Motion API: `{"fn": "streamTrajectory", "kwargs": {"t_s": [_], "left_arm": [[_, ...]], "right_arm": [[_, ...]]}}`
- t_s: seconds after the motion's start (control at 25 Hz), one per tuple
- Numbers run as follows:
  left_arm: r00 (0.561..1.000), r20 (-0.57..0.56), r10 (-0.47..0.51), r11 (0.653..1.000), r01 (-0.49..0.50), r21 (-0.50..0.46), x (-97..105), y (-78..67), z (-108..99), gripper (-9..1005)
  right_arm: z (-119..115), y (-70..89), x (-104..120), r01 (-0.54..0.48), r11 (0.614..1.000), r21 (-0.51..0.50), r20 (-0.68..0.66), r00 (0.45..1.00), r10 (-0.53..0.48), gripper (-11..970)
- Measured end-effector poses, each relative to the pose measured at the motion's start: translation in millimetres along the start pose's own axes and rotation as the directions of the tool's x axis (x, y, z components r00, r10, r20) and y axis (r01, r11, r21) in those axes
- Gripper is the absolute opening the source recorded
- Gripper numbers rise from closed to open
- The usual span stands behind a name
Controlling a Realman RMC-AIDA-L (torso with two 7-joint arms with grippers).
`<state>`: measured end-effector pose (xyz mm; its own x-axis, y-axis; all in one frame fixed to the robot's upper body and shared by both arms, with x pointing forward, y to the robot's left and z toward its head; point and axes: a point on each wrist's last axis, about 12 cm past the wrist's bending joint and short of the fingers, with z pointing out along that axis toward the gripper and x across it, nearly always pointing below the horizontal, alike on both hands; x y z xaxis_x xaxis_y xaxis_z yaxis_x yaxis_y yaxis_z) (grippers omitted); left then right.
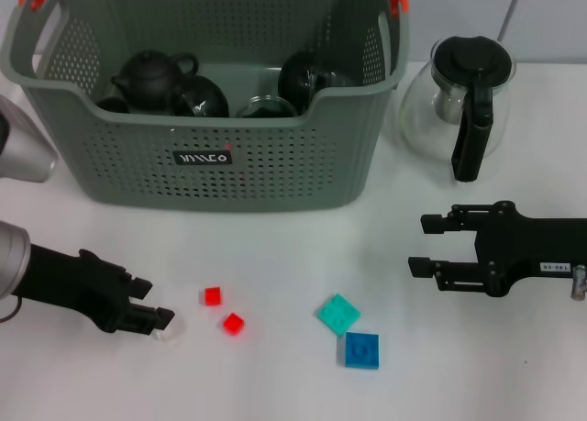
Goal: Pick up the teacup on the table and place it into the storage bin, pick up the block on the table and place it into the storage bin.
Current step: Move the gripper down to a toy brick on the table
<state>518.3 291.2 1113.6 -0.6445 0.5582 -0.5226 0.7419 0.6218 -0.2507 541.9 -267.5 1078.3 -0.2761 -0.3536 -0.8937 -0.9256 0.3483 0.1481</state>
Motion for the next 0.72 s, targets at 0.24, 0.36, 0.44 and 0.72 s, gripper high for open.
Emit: {"fn": "streamTrajectory", "kwargs": {"t_s": [0.24, 0.36, 0.44, 0.72], "left_arm": [[0.999, -0.017, 0.033, 0.999, -0.033, 0.002, -2.0, -2.8, 1.5, 568], [0.997, -0.051, 0.061, 0.998, -0.061, 0.000, -4.7, -4.4, 4.1, 572], [0.996, -0.056, 0.064, 0.998, -0.064, -0.011, -7.6, -4.0, 2.8, 574], [0.994, -0.052, 0.100, 0.993, -0.103, -0.058, -20.3, -8.0, -11.0, 613]], "right_arm": [[1.0, -0.3, -0.2, 0.004, 1.000, 0.000, 0.000, 1.000, -0.004, 683], [1.0, -0.3, -0.4, 0.005, 1.000, 0.000, 0.000, 1.000, -0.005, 683], [0.9, -0.3, -0.6, 0.006, 1.000, -0.001, 0.001, 1.000, -0.006, 684], [1.0, -0.4, 0.0, 0.005, 1.000, 0.001, 0.000, 1.000, -0.005, 684]]}}
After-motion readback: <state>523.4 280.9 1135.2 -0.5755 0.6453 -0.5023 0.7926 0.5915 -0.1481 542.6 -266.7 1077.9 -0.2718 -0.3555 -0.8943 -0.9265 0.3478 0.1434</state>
